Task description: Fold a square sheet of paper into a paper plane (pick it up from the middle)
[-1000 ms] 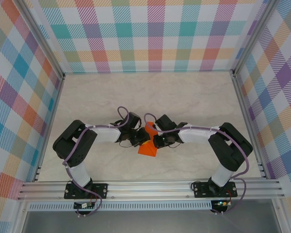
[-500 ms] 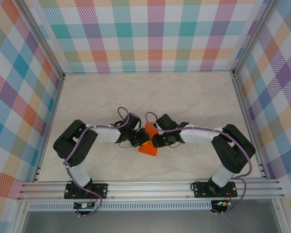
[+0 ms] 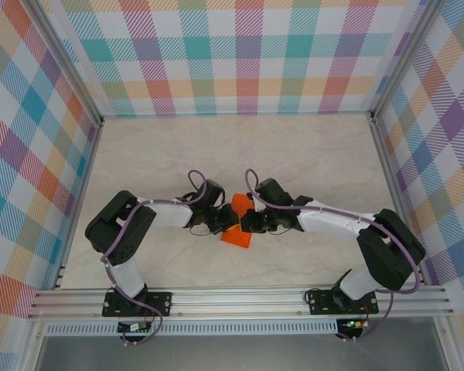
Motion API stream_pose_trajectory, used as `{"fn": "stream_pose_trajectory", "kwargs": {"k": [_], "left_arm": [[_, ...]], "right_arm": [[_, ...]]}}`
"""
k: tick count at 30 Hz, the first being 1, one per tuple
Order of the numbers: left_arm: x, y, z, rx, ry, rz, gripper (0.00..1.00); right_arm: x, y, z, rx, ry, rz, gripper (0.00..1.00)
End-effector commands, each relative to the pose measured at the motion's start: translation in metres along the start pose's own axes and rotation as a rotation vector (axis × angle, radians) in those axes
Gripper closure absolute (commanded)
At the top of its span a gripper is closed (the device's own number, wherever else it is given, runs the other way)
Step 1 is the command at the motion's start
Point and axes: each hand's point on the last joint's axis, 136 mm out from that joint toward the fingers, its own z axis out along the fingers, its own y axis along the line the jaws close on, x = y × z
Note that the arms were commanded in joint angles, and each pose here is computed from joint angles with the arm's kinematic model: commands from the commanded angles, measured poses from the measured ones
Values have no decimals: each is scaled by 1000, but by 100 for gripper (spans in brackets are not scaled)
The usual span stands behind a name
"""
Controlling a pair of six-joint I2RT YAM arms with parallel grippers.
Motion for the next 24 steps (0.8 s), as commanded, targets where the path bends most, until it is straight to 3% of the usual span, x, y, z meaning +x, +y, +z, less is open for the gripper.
{"fn": "stream_pose_trajectory", "kwargs": {"k": [1, 12, 24], "left_arm": [[16, 38, 13, -118, 39, -26, 89], [16, 37, 14, -110, 43, -26, 89], [16, 39, 15, -118, 40, -28, 89]], "right_arm": [[10, 5, 12, -75, 61, 80, 91], [17, -10, 37, -30, 149, 146, 88], [24, -26, 39, 49, 182, 143, 86]]}}
